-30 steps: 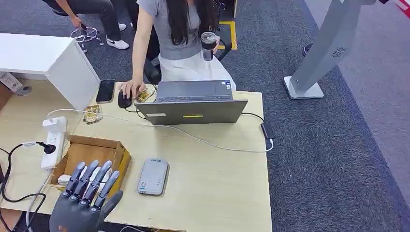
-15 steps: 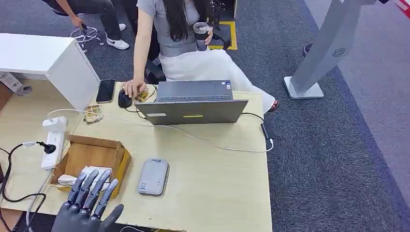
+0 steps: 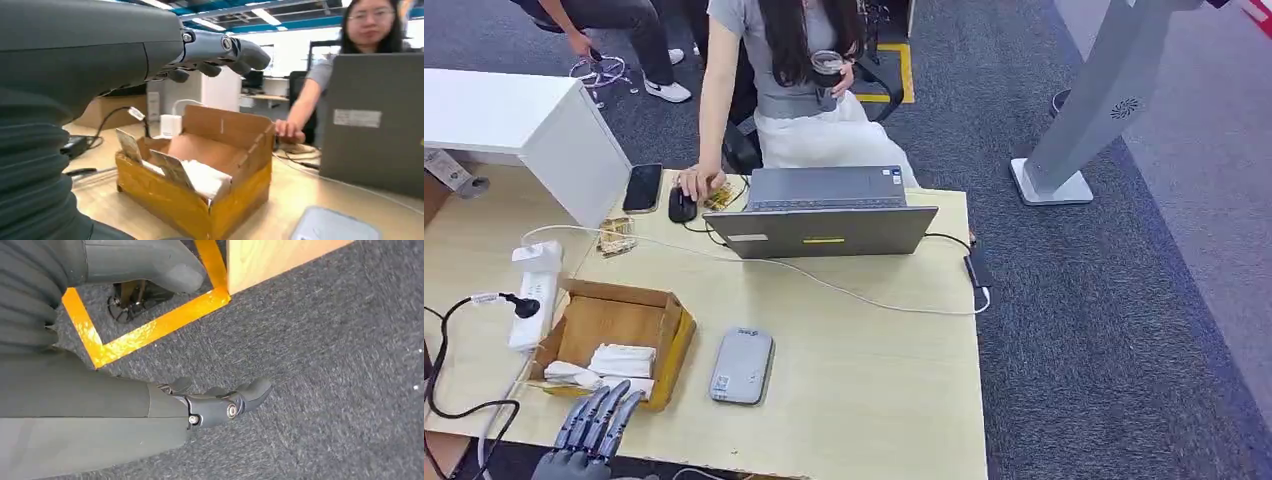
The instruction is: Pass the card to the sensor for recognition and then transmit it.
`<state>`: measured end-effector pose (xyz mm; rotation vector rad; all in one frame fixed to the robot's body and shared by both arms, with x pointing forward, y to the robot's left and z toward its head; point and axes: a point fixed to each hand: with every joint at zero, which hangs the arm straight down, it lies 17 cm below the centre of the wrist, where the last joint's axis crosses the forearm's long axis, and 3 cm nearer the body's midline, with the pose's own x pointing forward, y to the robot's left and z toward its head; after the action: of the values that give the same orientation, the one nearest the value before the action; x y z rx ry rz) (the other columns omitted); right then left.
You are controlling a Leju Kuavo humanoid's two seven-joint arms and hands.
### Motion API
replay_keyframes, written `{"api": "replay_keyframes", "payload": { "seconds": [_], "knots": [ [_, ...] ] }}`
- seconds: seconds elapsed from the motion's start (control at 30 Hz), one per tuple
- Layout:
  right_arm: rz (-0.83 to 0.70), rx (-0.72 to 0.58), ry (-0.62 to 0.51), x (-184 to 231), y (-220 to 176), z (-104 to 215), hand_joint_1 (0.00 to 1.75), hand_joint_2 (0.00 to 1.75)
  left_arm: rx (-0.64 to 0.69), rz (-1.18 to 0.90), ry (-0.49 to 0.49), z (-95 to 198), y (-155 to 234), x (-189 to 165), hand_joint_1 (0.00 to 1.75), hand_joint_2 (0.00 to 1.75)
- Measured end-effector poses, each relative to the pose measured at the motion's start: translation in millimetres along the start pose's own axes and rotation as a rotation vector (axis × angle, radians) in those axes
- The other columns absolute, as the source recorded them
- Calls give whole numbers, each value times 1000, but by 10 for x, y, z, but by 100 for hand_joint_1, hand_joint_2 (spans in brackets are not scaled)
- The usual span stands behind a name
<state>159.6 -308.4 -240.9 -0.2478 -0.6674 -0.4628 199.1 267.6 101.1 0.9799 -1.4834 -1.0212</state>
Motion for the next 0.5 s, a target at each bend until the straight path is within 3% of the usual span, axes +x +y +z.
{"api": "replay_keyframes", "payload": {
  "seconds": [0.37, 0.5],
  "knots": [
    [22, 12, 11, -42, 7, 13, 0, 175, 18, -92, -176, -350, -22, -120, 0, 175],
    [38, 22, 12, -50, 25, 17, 0, 175, 95, -169, -66, -497, 193, -671, 0, 175]
  ]
}}
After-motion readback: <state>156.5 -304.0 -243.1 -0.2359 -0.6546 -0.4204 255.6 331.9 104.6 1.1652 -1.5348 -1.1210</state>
